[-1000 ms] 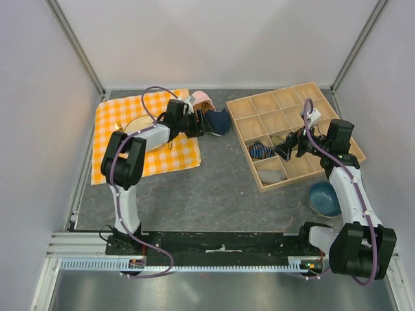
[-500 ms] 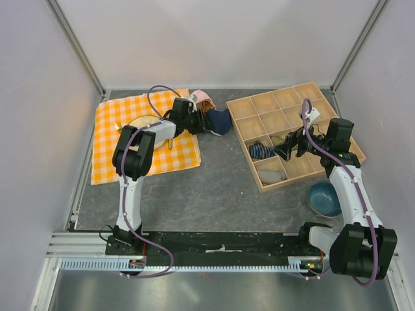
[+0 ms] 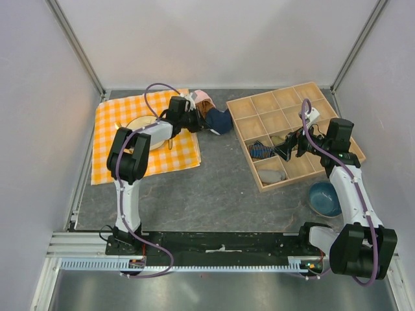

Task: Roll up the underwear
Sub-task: Pick up the underwear from the center of the board.

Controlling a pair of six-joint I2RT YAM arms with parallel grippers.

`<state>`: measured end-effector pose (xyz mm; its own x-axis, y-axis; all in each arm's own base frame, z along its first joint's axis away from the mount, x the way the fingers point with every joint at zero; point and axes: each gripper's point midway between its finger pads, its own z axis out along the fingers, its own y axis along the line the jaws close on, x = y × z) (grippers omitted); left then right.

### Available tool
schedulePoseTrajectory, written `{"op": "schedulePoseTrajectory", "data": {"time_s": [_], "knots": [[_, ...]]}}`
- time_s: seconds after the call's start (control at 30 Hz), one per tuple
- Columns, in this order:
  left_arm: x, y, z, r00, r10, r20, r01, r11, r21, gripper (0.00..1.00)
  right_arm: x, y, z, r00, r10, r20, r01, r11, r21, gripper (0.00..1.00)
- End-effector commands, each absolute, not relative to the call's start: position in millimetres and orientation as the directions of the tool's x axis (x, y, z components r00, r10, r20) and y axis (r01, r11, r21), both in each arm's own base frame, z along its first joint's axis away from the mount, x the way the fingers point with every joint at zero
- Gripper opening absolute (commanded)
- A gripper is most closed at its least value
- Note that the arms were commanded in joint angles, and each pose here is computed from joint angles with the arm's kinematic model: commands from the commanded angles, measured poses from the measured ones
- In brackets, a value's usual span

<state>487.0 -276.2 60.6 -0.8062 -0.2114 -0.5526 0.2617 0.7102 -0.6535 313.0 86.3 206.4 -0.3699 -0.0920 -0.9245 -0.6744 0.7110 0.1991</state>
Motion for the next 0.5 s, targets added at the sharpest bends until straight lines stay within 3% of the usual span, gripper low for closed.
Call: {"op": "schedulePoseTrajectory", "data": {"time_s": [0.0,0.23,0.47], "knots": [[477.7,-281.0,166.6,-0.668,-0.212,-0.714,0.471,0.622,-0.626,0.02,317.4,88.3,223.4,-0.311,-0.111,-0.944,-0.702,0.696,0.15,0.98],[423.4,-267.1,273.8,-0.548,-0.166,-0.82,0.616,0.583,-0.53,0.02,316.4,88.4,221.5,-0.313,-0.113,-0.943,-0.704,0.694,0.15,0.98],[316.8,-237.3,331.7,-0.565,-0.116,-0.817,0.634,0.572,-0.52,0.02,313.9,89.7,223.2,-0.306,-0.12,-0.945,-0.709,0.69,0.142,0.98]]}}
